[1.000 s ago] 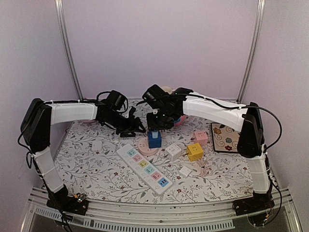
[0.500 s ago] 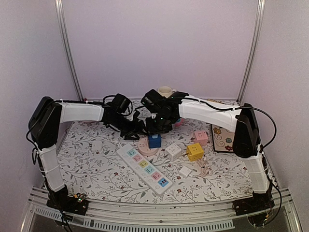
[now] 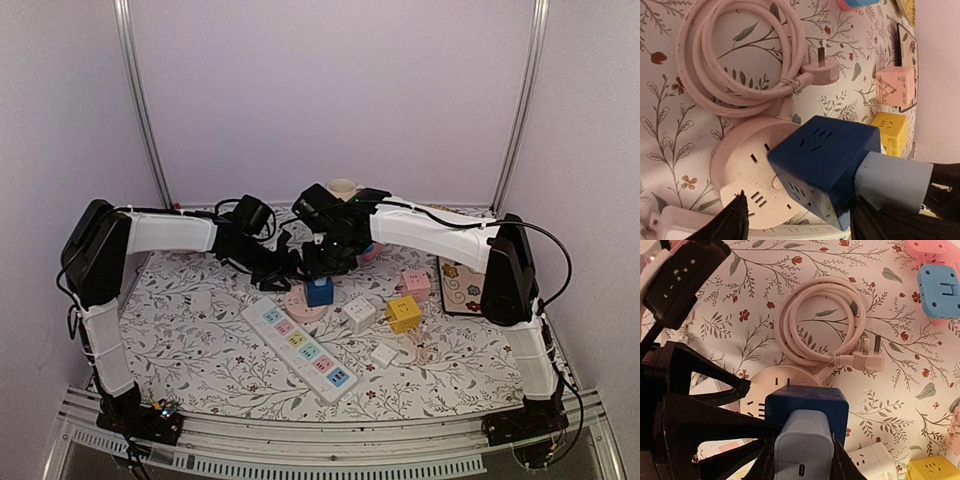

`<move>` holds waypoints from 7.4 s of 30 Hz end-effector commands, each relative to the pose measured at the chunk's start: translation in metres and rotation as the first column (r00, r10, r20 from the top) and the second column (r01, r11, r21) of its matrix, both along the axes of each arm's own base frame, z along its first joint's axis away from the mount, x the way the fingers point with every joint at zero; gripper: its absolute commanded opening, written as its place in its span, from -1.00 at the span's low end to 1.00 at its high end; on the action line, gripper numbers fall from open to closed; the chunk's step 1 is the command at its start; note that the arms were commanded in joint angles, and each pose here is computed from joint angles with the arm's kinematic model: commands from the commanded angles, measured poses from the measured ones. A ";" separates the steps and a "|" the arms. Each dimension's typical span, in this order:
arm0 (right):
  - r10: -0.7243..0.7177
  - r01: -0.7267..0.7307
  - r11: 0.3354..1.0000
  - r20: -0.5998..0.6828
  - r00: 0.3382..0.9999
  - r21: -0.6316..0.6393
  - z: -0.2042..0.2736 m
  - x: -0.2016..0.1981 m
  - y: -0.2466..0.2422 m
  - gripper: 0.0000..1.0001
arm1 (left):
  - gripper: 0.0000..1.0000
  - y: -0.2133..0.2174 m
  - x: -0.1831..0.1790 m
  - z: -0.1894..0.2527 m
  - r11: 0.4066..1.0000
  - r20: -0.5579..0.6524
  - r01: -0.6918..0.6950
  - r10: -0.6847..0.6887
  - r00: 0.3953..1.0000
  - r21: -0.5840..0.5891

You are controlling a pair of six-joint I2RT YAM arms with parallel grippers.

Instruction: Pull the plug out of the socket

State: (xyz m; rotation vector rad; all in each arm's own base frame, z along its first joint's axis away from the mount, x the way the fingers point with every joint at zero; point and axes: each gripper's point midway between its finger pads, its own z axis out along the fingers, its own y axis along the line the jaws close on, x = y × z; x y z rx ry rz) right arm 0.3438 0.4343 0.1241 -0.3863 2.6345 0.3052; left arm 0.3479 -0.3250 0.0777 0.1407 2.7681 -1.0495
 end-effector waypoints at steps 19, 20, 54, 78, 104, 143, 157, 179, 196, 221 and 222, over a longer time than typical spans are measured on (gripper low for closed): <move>0.024 -0.034 0.998 0.165 0.986 0.057 0.058 0.010 0.019 -0.72 | 0.37 0.051 -0.025 -0.077 0.951 -0.084 -0.060 0.089 0.992 0.303; 0.027 -0.038 0.998 0.174 0.984 0.059 0.061 0.011 0.019 -0.71 | 0.37 0.053 -0.026 -0.079 0.949 -0.086 -0.060 0.091 0.992 0.309; 0.069 -0.087 0.992 0.190 0.979 0.089 0.086 0.003 0.021 -0.78 | 0.36 0.065 -0.030 -0.090 0.927 -0.091 -0.077 0.118 0.989 0.368; 0.044 -0.066 0.992 0.190 0.981 0.111 0.108 0.012 0.000 -0.80 | 0.37 0.065 -0.026 -0.088 0.924 -0.083 -0.085 0.124 0.989 0.374; -0.102 0.134 0.960 -0.137 0.985 0.248 -0.016 0.068 -0.101 -0.76 | 0.40 0.008 0.015 0.099 0.984 0.233 -0.045 0.004 0.973 0.172; -0.199 0.226 0.957 -0.156 0.967 0.180 -0.021 0.077 -0.151 0.51 | 0.41 0.052 0.009 0.096 0.975 0.245 -0.126 0.079 0.966 0.184; -0.108 0.108 0.986 -0.008 0.994 0.124 0.050 0.044 -0.091 0.97 | 0.41 0.076 0.007 0.061 0.974 0.179 -0.177 0.151 0.972 0.139; 0.018 -0.018 0.998 0.002 1.000 -0.064 -0.013 0.007 -0.007 0.96 | 0.41 0.075 -0.006 0.023 0.979 0.095 -0.161 0.149 0.984 0.129; 0.056 -0.060 0.993 -0.045 0.997 -0.099 -0.053 0.009 0.004 0.30 | 0.41 0.071 -0.007 0.023 0.984 0.071 -0.154 0.147 0.986 0.092; -0.007 -0.018 0.967 0.098 0.995 0.254 0.091 0.018 0.019 -0.57 | 0.40 0.041 -0.008 0.025 0.981 -0.041 -0.144 0.140 0.989 -0.131; -0.005 -0.021 0.962 0.095 0.995 0.271 0.094 0.017 0.020 -0.57 | 0.39 0.040 -0.007 0.029 0.978 -0.042 -0.147 0.142 0.989 -0.147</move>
